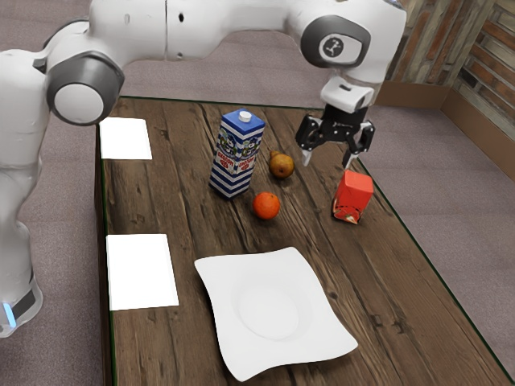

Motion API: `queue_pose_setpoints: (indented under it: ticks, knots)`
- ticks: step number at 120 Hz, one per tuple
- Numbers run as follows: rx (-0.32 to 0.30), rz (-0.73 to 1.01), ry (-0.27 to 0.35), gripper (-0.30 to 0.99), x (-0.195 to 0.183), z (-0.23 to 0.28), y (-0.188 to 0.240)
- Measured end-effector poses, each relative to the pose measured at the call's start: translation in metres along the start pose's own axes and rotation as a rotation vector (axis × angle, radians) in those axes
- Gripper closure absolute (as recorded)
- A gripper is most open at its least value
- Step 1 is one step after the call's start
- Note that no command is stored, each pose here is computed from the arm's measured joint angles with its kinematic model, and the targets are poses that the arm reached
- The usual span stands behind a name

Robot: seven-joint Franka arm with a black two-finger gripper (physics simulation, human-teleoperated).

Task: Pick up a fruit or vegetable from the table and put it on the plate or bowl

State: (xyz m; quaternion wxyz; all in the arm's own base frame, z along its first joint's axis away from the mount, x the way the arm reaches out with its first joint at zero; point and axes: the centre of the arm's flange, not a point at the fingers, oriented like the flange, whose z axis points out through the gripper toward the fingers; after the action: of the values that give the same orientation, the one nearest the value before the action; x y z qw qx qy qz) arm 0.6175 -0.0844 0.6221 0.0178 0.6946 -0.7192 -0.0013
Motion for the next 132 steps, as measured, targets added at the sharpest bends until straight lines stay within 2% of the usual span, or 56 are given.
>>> queue_pose_setpoints:
  ticks: [29, 53, 132]
  knots:
    - [-0.063, -0.007, -0.098, 0.00, -0.021, 0.036, 0.005]
    - [-0.125, -0.020, -0.142, 0.00, -0.043, 0.067, 0.005]
    - [-0.254, -0.004, -0.163, 0.00, -0.066, 0.135, 0.014]
